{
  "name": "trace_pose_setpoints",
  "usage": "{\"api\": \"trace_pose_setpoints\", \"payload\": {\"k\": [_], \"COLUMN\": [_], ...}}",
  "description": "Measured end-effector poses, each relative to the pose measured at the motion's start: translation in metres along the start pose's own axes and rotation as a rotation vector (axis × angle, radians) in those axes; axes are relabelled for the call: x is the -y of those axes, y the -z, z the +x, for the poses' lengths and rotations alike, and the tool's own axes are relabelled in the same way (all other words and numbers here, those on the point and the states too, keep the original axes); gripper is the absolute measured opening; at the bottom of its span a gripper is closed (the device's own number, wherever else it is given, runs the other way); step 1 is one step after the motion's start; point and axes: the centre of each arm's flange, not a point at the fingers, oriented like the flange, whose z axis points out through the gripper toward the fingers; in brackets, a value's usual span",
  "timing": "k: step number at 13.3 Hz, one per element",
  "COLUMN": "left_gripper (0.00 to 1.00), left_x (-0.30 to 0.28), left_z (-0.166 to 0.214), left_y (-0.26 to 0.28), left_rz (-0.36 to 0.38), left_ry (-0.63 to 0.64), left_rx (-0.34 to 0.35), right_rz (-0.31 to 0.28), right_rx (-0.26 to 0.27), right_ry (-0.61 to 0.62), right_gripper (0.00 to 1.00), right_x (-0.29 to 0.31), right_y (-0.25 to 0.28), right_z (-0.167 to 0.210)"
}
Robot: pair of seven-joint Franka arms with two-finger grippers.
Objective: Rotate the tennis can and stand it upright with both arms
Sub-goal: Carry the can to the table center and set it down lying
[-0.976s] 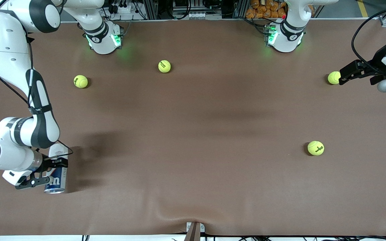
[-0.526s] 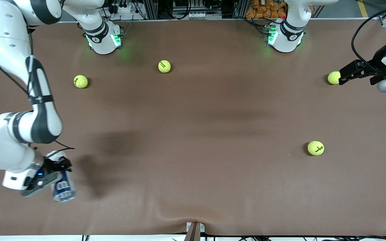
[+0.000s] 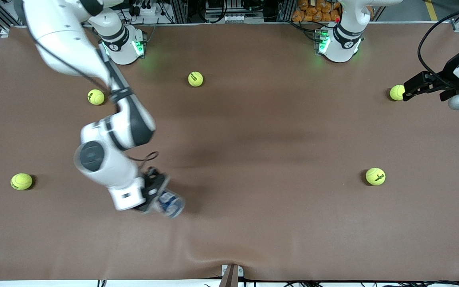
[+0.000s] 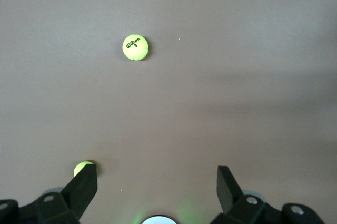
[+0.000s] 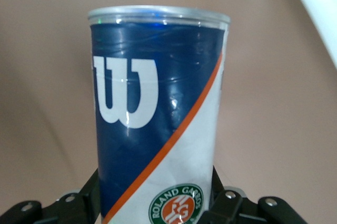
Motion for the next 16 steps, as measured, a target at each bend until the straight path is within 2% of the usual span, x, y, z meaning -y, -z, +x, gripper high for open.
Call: {"api": "trace_pose_setpoints", "payload": {"k": [2,5,7,15,16], "left_gripper": [1.00,1.00,1.00,1.00,1.00], "left_x": [0.000,0.000,-0.001,-0.001,-0.001], "left_z": [0.000,0.000,0.000,0.000,0.001], "left_y": [0.000,0.000,-0.001,-0.002,-0.002], "left_rz": [0.000,0.000,0.000,0.000,0.000], "left_ry": [0.000,-0.001,-0.002,-0.002,-0.002], "left_rx": [0.000,0.001,0.002,0.004,0.004], "right_rz": [0.014,0.037,0.049,0.132,0.135], "right_rx": [-0.002,0.002,0.005,0.091,0.091], "right_ry": [0.071,0.162,0.223,0.341,0.345], "right_gripper": [0.79,0.86,0.87,0.88,0.93], "right_x": [0.041,0.094,0.133,0.217,0.222], "right_y": [-0.013,-0.030,-0.036,-0.115,-0.126], "right_z": [0.036,0.074,0.098,0.116,0.116]}}
